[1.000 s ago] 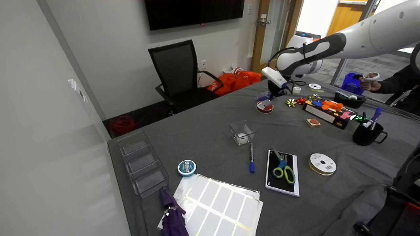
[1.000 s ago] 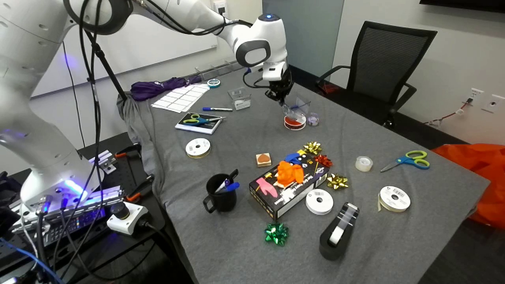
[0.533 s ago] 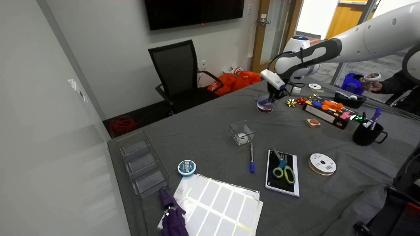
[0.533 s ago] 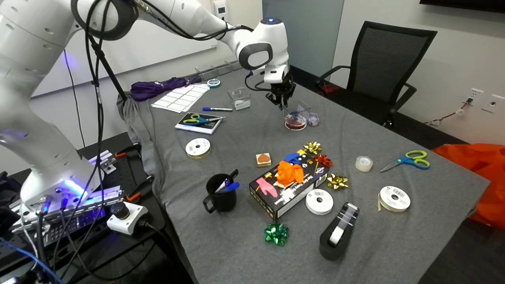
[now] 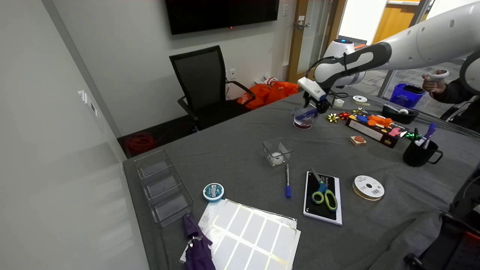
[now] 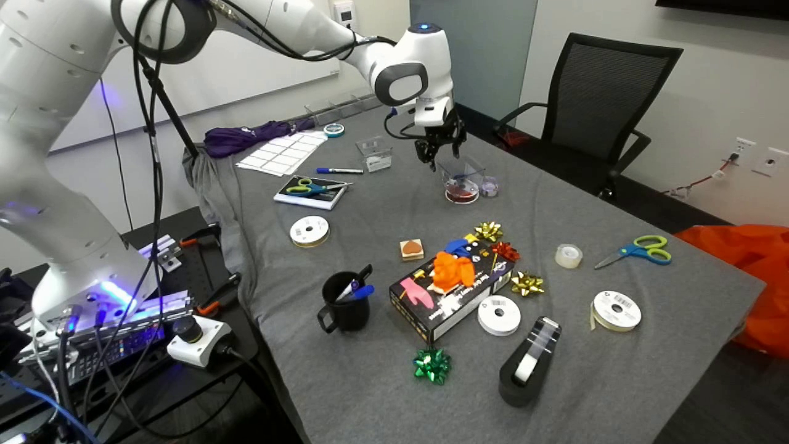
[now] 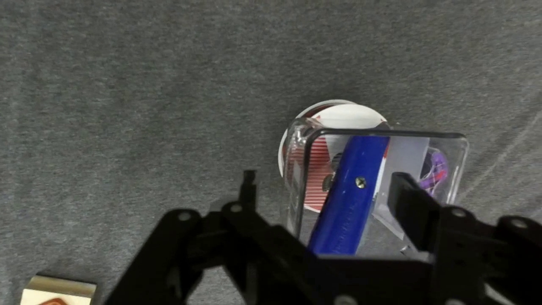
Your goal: Pick up the blue utility knife and place it in the clear bowl then place the clear bowl on top of the orange tape
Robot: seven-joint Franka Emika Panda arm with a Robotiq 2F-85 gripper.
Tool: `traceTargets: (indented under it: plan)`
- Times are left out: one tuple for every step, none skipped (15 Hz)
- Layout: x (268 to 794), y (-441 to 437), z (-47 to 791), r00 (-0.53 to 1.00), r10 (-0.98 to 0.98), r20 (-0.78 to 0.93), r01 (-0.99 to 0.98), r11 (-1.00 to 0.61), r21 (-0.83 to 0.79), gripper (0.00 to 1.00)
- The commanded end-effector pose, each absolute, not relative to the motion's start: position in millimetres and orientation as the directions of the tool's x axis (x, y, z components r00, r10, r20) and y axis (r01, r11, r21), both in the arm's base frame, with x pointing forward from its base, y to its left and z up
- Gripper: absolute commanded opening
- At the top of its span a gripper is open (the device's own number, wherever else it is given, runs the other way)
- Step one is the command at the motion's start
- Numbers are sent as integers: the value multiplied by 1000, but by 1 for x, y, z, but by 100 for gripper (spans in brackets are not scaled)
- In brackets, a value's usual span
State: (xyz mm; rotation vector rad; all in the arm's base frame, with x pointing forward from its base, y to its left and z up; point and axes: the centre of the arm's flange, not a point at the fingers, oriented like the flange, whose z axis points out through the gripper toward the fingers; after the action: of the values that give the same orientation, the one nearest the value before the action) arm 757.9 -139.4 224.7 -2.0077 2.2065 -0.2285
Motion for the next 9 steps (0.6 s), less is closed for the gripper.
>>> traceTargets:
  plan:
    - [744,-140,259,-49,-998,-27,-981,53,-186,100]
    - [739,-141,268,-22,-1000,-21,-983,26,-180,100]
    - [735,-142,275,2,-1000,-17,-984,1,-179,100]
    - [729,-143,282,32,-999,-13,-983,-29,-180,100]
    - [724,-144,287,59,-998,-9,-982,-57,-178,100]
    - [719,-145,290,87,-996,-3,-981,-85,-175,100]
    - [714,-146,293,113,-994,3,-979,-112,-171,100]
    - [707,-147,293,147,-989,11,-975,-147,-168,100]
    - [702,-147,293,181,-983,21,-970,-182,-163,100]
